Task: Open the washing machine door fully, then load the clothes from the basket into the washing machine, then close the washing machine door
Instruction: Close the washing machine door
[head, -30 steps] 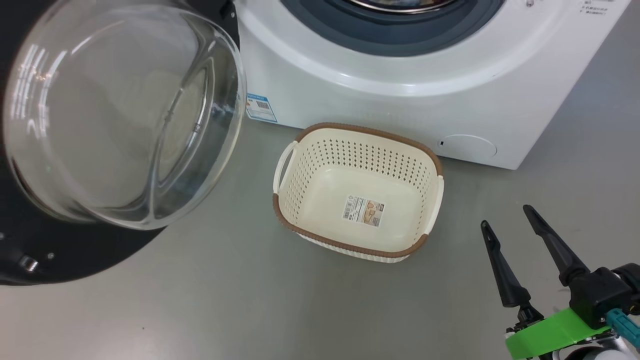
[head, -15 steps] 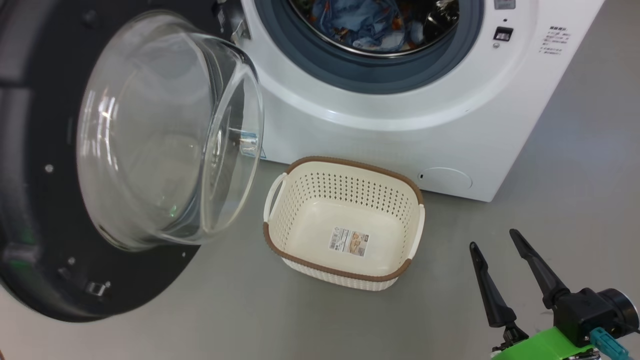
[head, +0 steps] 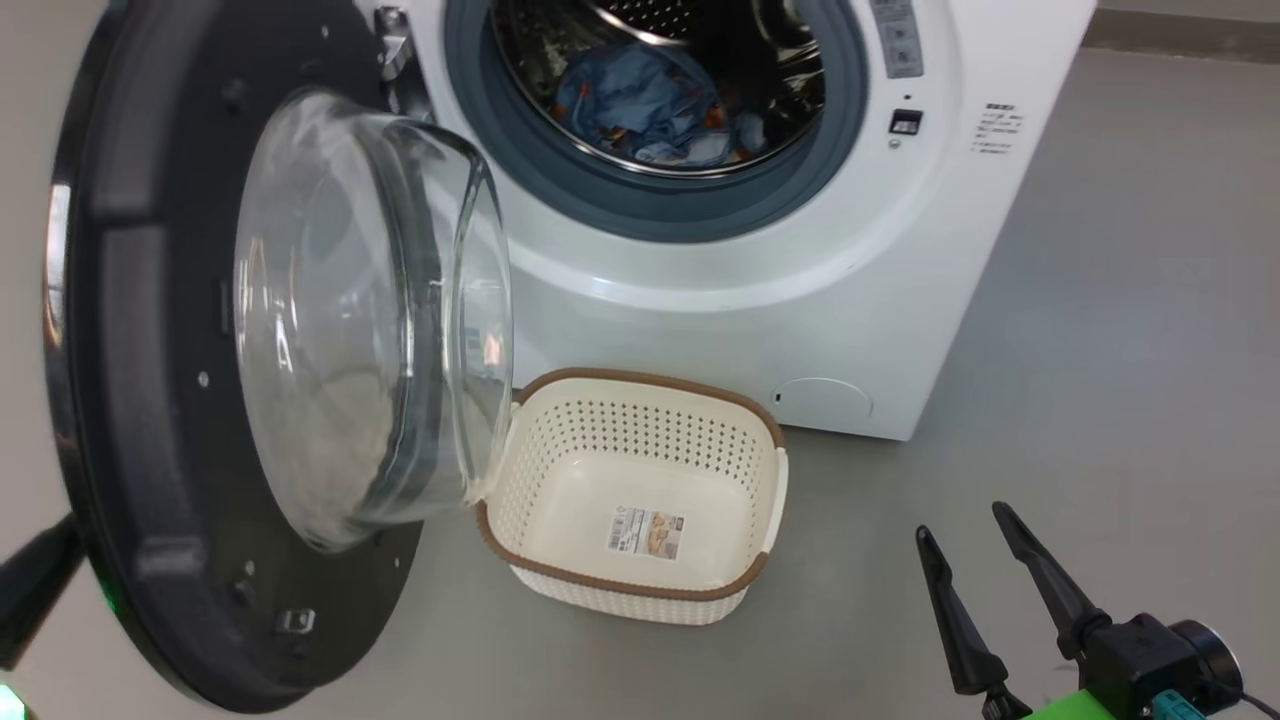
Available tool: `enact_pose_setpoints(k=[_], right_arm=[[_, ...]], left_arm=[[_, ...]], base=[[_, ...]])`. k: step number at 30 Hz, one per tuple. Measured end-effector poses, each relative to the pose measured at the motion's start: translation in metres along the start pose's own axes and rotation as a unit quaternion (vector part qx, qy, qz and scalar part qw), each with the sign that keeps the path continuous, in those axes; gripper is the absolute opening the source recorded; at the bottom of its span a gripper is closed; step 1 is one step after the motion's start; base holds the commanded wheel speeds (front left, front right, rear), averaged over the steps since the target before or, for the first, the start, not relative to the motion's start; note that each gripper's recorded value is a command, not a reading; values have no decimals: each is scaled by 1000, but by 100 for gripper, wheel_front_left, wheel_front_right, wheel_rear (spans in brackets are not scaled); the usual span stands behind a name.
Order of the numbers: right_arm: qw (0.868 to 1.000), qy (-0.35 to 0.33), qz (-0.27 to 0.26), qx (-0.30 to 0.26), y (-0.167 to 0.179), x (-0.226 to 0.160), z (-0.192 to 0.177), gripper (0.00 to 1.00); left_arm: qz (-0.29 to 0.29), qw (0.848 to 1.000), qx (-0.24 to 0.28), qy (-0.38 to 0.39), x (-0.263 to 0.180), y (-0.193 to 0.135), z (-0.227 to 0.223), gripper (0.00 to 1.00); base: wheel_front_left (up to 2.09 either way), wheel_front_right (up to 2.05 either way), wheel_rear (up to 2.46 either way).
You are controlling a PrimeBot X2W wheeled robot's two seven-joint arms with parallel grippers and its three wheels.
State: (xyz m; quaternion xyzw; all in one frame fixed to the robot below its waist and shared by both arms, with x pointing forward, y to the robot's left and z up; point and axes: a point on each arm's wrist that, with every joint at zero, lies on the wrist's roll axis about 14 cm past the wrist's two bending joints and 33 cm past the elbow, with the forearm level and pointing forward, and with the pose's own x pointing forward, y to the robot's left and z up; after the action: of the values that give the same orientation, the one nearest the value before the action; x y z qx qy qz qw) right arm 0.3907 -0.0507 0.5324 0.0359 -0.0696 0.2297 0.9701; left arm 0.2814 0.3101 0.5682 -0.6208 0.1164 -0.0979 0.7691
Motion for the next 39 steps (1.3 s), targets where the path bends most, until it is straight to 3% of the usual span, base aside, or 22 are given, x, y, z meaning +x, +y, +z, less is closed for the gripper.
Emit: enact_pose_setpoints(k=[16, 39], right_arm=[[998, -16, -63, 0, -29, -33, 14, 100], [988, -9, -155, -14, -74, -77, 16, 100]], left_arm=[[-49, 992, -31, 109, 55, -20, -62, 0], [-102, 974, -71, 191, 160, -41, -119, 0]], base=[[0, 0, 0], [0, 0, 0]])
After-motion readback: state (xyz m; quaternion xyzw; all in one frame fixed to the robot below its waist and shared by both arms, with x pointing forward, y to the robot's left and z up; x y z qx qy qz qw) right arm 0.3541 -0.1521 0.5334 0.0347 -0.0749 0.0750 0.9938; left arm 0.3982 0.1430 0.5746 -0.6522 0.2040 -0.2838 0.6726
